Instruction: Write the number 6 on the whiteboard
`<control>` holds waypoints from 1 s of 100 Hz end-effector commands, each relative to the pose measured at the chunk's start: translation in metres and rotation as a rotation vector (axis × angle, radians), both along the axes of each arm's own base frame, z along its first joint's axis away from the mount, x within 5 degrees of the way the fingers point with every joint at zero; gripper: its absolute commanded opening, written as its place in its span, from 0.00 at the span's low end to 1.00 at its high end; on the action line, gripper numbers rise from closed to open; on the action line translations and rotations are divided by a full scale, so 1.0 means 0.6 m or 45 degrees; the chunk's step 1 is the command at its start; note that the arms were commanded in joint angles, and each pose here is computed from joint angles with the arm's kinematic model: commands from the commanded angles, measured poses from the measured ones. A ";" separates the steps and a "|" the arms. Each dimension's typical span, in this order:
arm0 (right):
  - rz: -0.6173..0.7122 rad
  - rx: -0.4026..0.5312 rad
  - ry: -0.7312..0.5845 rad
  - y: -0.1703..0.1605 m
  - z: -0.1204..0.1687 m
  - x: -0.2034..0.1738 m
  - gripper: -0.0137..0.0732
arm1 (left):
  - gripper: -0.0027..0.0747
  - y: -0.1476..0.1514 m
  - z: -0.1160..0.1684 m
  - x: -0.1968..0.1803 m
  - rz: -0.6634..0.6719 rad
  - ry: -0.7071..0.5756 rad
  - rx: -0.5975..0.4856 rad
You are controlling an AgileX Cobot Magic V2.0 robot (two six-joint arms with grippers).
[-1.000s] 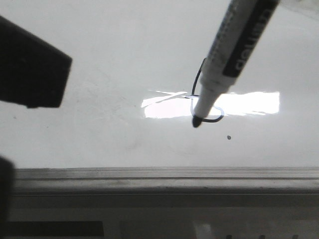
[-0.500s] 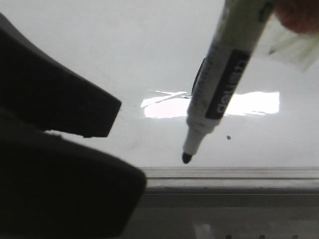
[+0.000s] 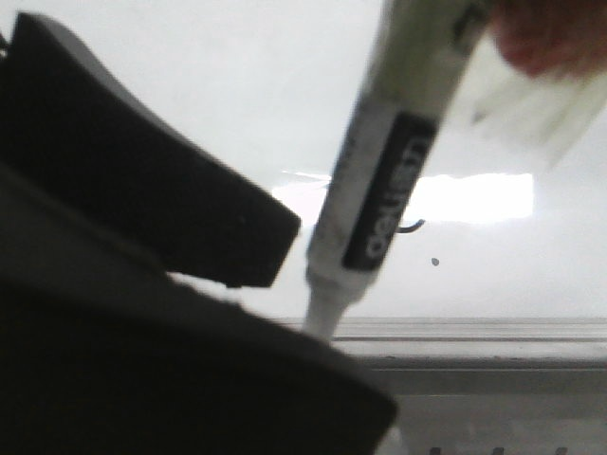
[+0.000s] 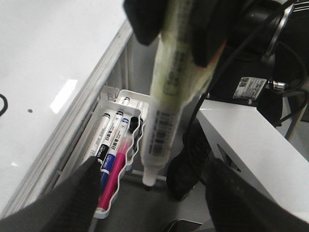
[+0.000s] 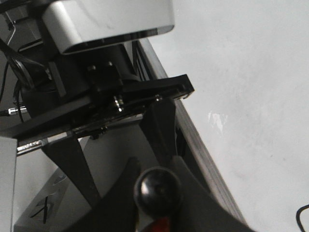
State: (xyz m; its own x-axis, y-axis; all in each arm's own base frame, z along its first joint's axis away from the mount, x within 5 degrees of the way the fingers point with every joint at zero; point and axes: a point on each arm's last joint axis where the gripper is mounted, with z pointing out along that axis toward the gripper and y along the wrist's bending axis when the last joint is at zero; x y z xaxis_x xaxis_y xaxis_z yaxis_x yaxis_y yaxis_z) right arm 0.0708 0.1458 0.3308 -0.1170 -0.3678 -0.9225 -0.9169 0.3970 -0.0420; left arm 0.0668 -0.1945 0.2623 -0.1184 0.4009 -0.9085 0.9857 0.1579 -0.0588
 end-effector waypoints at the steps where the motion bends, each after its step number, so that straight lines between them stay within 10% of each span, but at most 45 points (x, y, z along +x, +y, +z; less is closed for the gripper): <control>1: -0.008 0.124 -0.027 0.010 0.026 0.004 0.10 | 0.60 -0.010 0.023 -0.002 -0.029 0.013 -0.063; 37: -0.013 0.131 0.021 0.018 0.022 0.007 0.10 | 0.58 -0.023 0.041 0.006 -0.038 -0.056 -0.086; 77: -0.013 0.131 0.021 0.018 0.022 0.007 0.10 | 0.03 -0.022 0.039 0.013 0.015 -0.075 -0.072; 100: -0.010 0.118 0.028 0.018 0.020 0.006 0.10 | 0.01 -0.023 0.040 0.012 0.017 -0.058 -0.080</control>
State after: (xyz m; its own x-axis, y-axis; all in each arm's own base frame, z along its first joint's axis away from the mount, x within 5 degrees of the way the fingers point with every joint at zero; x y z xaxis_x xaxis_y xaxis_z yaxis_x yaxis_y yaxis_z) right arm 0.0741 0.1547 0.3256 -0.1592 -0.3697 -0.9154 -0.9171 0.3986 -0.0015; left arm 0.0716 -0.2047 0.2693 -0.0286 0.4092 -0.9120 0.9922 0.1222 0.0238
